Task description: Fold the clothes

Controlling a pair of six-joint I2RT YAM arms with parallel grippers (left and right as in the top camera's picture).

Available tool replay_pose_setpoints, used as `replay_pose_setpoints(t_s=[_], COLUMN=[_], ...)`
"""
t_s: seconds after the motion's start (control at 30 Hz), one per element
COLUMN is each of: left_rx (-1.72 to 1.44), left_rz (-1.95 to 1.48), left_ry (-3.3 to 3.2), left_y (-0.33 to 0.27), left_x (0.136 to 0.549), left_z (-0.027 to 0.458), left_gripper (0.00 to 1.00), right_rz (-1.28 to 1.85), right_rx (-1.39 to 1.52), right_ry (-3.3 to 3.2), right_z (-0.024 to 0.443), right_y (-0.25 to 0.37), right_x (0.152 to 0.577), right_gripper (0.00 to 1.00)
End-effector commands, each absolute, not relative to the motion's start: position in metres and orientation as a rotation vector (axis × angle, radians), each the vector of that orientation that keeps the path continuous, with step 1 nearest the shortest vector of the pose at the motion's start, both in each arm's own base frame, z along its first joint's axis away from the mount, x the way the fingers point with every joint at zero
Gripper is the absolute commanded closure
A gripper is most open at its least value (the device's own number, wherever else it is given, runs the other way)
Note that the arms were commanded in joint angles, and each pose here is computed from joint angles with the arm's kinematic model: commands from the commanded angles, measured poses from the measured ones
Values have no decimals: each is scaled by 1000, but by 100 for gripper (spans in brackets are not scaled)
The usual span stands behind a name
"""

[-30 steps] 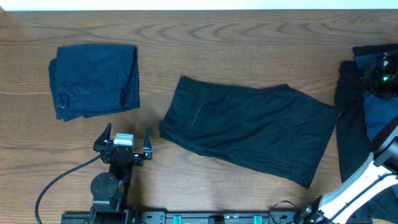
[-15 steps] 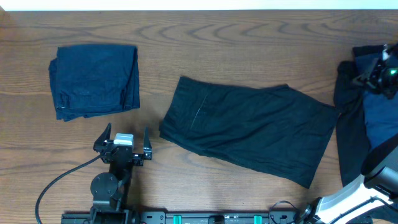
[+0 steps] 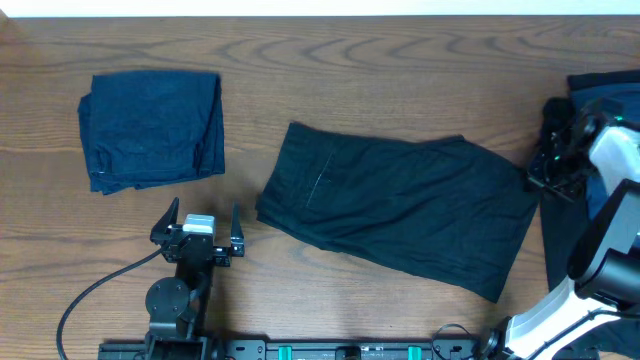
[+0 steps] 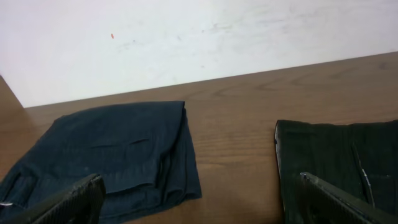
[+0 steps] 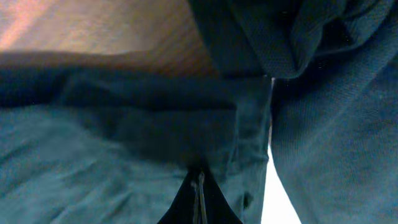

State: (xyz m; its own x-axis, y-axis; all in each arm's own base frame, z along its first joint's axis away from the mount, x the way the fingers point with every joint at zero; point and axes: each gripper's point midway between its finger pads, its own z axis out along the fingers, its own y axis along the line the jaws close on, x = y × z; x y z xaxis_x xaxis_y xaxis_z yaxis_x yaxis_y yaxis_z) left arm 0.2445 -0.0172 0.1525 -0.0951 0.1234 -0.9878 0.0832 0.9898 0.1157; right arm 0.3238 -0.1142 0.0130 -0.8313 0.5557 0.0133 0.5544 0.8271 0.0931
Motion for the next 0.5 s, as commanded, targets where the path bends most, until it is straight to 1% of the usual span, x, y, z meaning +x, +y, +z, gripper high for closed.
replay_pose_setpoints(t_s=[0.0,0.23,0.47], left_rx=[162,162,162], left_rz=[42,42,42], left_ry=[1718,1718,1717], left_y=[-16,-16,-16], left_x=[244,244,244], left_z=[137,137,137], left_gripper=[2,2,2], right_rz=[-24,-32,87], right_rx=[956,827,524], right_ry=[3007,2947,2899], right_z=[-2,-31,-29], right_y=[-117,-94,-52], right_x=[313,325,361], right_gripper=[99,99,99])
